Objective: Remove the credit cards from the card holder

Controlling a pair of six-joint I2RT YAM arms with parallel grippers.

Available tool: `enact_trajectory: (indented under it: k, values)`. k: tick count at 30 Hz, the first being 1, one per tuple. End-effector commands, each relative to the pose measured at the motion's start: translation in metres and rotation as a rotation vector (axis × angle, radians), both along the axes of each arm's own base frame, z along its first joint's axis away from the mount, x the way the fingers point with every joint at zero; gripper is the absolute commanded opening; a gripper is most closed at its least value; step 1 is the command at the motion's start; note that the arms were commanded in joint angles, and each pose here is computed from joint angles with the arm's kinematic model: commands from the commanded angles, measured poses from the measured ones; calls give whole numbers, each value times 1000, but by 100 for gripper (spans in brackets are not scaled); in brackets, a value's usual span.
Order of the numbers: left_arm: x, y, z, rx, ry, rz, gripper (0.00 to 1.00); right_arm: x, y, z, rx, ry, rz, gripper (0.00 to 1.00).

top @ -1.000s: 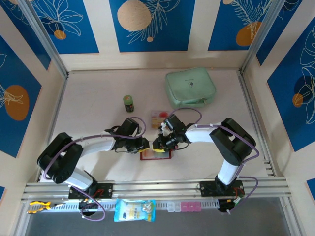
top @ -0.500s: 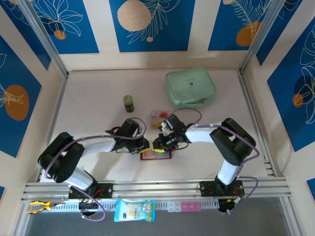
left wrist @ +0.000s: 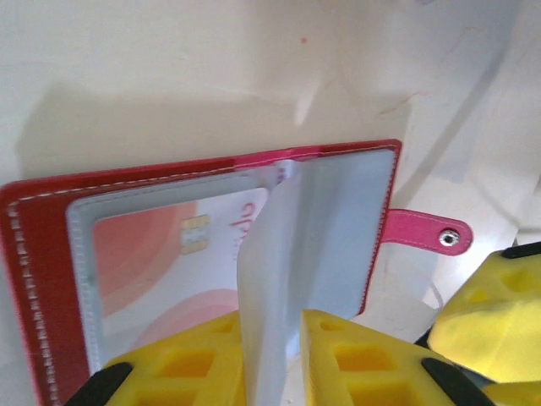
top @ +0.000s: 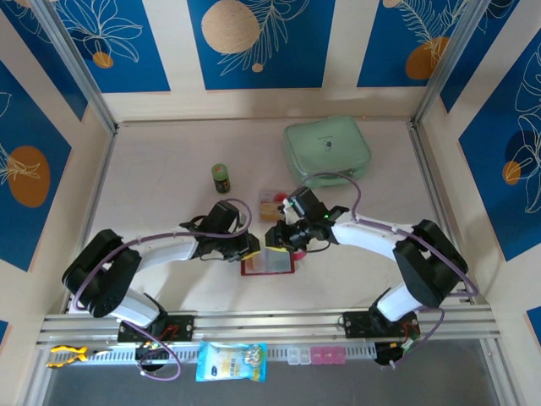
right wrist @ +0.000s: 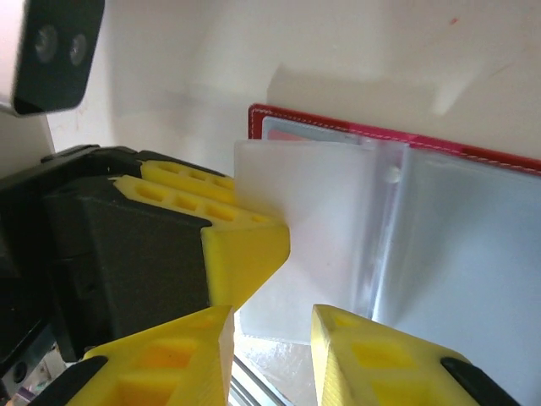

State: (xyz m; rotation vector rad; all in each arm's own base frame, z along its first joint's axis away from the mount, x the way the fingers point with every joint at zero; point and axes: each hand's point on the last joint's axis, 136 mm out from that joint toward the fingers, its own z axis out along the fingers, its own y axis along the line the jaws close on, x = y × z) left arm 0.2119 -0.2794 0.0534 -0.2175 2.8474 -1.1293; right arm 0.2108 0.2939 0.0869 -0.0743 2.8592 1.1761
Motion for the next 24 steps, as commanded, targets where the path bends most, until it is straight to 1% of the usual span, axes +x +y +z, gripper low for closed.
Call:
enact_trajectory:
  k: [1, 8, 9, 11, 14, 20, 24]
  values:
    - [-1, -13, 18, -33, -13, -39, 22, 1, -21, 6, -56, -9, -41, 30]
    - [2, -29, 21, -58, -8, -61, 29, 2, -40, 14, -51, -21, -77, 31]
    - [2, -33, 21, -63, -10, -67, 31, 1, -42, 14, -51, -21, -81, 31]
    - [2, -41, 21, -71, -9, -84, 38, 0, -45, 15, -48, -23, -88, 32]
    - [2, -51, 21, -71, -10, -104, 44, -2, -47, 15, -50, -22, -90, 33]
    - [1, -65, 15, -65, -3, -127, 49, -4, -52, 16, -54, -25, -98, 34]
    - [1, -69, 14, -67, -3, -134, 50, -4, -55, 19, -59, -33, -100, 34]
